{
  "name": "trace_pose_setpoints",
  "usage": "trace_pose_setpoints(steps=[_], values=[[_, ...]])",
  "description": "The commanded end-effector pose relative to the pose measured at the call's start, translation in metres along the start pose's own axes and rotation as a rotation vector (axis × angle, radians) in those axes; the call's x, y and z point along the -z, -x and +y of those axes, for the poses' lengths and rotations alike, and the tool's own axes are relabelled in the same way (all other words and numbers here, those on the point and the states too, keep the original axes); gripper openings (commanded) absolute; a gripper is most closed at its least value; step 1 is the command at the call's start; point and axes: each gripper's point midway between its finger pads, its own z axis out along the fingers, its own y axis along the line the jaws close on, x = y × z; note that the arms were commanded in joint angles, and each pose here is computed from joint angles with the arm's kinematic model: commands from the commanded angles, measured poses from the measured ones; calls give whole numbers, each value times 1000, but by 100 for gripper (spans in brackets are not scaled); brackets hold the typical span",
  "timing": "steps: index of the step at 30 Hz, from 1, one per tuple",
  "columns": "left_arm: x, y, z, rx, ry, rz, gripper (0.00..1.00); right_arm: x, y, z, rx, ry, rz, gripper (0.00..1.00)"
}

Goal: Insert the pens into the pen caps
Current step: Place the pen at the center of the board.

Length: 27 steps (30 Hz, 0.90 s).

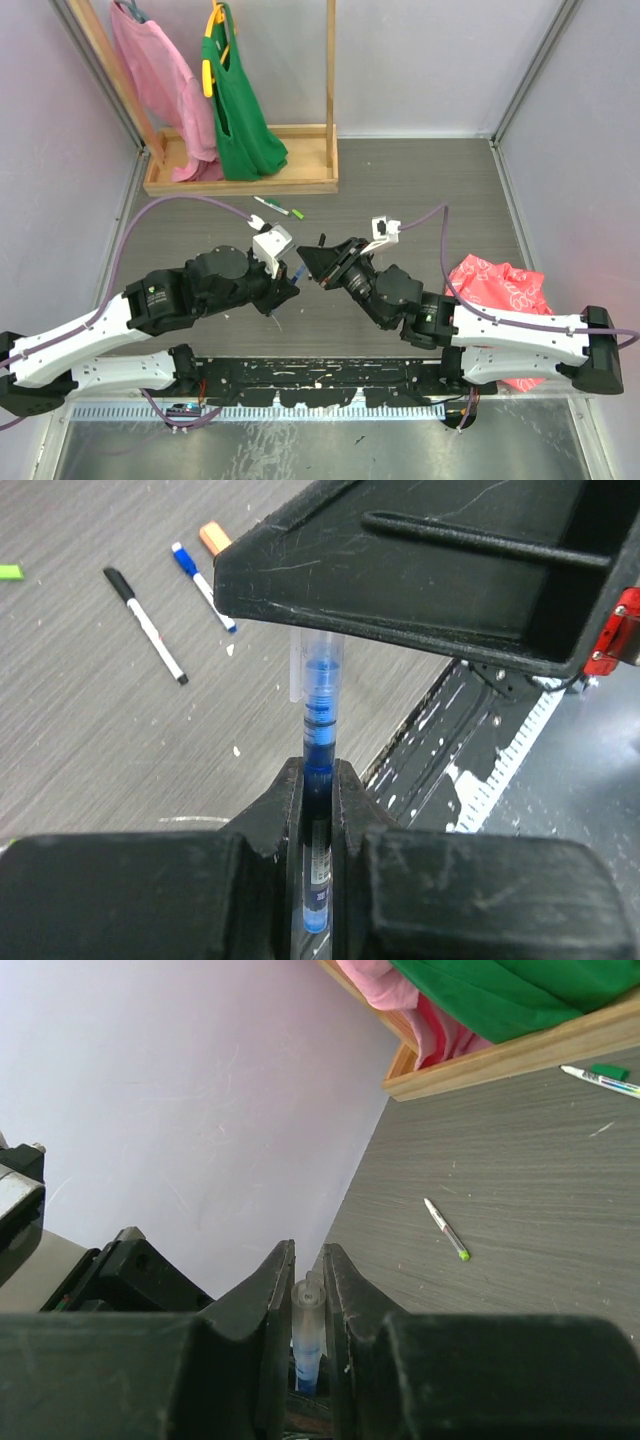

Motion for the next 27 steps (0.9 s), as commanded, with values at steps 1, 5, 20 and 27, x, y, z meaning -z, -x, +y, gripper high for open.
trace_pose_setpoints(steps=[1,5,20,27], values=[[51,173,-11,135,-24,-620,0,56,-149,-40,164,-28,515,0],[52,178,-13,143,-30,-631,0,66,-174,-42,171,-38,557,0],[62,182,-8,154,-18,-673,0,89,-218,-51,188,-63,615,0],[60,173,-8,160,-27,-658,0,80,-187,-44,219,-71,529,0]])
